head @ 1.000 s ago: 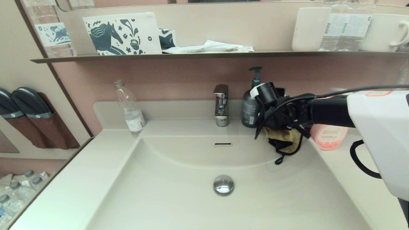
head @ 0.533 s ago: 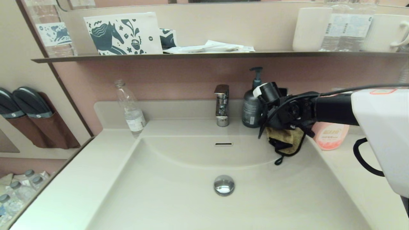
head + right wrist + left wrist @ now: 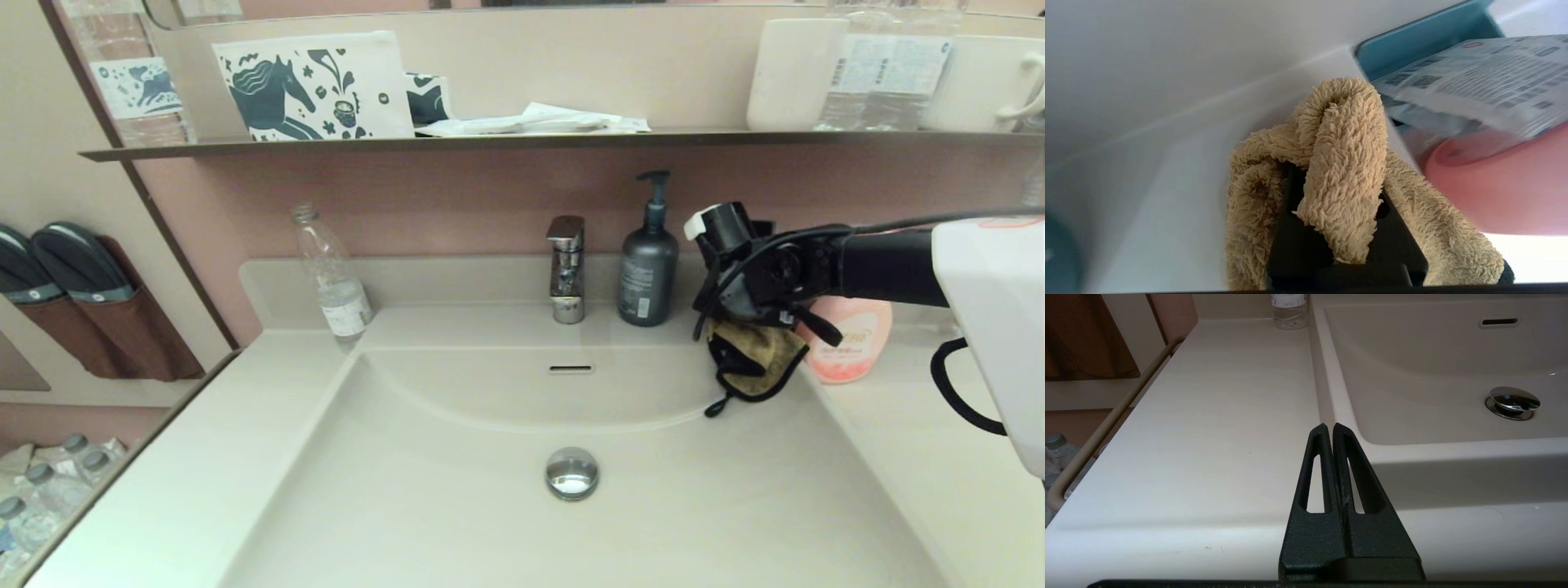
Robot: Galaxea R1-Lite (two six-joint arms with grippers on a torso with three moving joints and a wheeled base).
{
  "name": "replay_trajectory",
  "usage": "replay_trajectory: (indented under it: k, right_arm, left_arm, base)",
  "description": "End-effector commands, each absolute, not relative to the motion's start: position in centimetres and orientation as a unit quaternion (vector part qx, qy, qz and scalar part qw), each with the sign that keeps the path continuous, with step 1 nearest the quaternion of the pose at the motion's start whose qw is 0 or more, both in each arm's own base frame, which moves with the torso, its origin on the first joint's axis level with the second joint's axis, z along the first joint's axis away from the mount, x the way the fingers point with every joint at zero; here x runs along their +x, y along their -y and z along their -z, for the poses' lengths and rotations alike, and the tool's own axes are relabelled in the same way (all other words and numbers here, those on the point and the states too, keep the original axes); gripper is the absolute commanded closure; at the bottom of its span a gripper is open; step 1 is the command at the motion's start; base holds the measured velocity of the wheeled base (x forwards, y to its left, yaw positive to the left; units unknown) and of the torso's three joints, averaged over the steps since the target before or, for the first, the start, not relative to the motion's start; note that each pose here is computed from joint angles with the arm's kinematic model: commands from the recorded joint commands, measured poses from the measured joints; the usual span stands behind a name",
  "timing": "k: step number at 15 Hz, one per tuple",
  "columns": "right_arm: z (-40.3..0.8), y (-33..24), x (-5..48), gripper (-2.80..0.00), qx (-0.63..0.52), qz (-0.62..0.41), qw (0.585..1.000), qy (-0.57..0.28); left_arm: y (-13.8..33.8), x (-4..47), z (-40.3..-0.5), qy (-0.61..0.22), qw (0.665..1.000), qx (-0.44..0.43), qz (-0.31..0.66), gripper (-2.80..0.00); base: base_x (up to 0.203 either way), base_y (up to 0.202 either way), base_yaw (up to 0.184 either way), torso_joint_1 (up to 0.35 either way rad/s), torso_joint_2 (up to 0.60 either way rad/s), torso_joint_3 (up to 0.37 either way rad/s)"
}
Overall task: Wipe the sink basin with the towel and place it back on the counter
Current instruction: Wipe the sink
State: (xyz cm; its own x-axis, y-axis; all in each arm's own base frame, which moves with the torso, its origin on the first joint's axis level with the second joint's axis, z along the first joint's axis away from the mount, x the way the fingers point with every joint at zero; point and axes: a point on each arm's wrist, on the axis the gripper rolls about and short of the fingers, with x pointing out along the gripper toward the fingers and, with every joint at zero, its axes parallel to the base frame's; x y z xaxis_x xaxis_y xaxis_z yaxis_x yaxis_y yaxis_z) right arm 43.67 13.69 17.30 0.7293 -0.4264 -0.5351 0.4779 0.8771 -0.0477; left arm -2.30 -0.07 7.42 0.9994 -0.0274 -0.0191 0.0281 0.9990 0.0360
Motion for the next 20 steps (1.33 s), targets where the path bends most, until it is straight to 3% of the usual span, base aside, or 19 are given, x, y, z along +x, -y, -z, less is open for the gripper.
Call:
replay_trajectory:
  k: [1,10,20]
  right_arm:
    - [-17.7,-13.7,43.5,0.00,0.049,0.245,0.930,-0.271]
    - [-17.2,-21.5,40.6,0.00,0.034,0.158,0.947,-0.276]
    - [-16.8,-15.8,43.3,0.00,0.042,0.224,0.934,-0.276]
  left_arm:
    - [0.1,-2.3,-7.4,-0.010,1.000,0.018,0.014,0.00]
    - [0.1,-2.3,-7.4,-0.010,1.000,0.018,0.014,0.00]
    - [0.1,-2.3,-7.4,-0.010,1.000,0.018,0.014,0.00]
  base:
    - [0.000,0.000,0.000,0.000,0.00,0.000]
    - [0.000,0.000,0.000,0.000,0.00,0.000]
    - [0.000,0.000,0.000,0.000,0.00,0.000]
